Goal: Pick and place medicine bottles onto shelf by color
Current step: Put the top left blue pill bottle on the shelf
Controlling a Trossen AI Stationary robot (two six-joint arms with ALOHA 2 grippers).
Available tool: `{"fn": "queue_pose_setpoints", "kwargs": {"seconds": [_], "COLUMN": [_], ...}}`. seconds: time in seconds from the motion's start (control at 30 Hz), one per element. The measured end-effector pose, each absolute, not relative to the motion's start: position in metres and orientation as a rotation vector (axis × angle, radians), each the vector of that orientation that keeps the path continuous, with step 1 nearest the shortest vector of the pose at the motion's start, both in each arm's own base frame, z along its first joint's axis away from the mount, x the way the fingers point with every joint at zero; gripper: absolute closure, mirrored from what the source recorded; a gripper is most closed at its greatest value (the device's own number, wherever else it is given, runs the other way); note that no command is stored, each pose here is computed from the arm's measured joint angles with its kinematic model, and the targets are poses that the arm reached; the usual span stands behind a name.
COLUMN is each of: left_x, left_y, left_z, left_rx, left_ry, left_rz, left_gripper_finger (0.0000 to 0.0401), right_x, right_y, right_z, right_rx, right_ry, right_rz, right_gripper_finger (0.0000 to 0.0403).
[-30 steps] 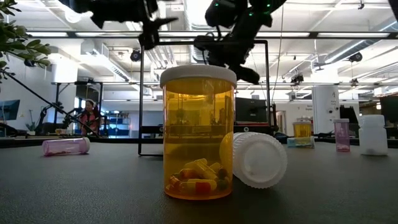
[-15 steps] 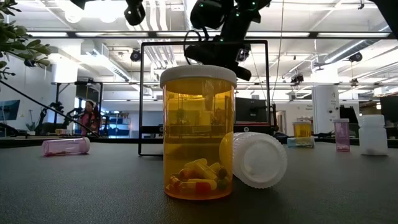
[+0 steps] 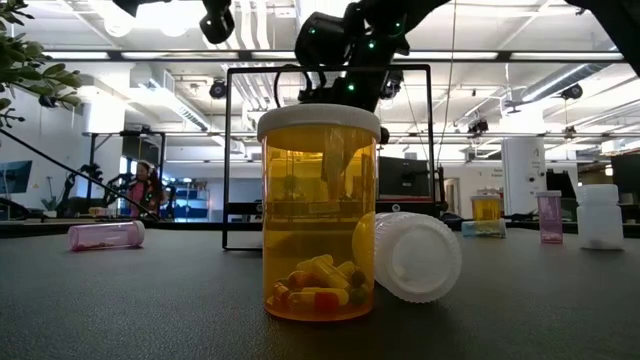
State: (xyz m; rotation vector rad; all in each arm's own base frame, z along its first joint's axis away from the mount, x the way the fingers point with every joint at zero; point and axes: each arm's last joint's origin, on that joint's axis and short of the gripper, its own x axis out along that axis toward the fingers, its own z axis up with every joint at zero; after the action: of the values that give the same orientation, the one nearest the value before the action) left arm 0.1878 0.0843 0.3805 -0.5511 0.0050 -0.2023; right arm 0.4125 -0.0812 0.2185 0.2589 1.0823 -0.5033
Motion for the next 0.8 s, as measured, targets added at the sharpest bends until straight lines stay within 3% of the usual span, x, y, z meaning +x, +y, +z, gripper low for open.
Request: {"fn": "queue_pose_setpoints", "kwargs": {"seconds": [0.27, 0.8], "left_x": [0.188, 0.189], "left_y": [0.085, 0.085], "left_z": [0.379, 0.376], "left_rx": [-0.554, -0.559], "left_ry": [0.010, 0.015], "left_rz": [-0.201, -0.196], "left_gripper_finger": [0.0221, 0.0221], "right_x": [0.415, 0.419], "right_y": [-0.082, -0.082], "right_z": [0.220, 0.206], "right_rx": [0.379, 0.372], "right_ry": [1.017, 1.037], "right_rz": [-0.594, -0.634], "right_gripper_finger": [0.0296, 0.0296]}}
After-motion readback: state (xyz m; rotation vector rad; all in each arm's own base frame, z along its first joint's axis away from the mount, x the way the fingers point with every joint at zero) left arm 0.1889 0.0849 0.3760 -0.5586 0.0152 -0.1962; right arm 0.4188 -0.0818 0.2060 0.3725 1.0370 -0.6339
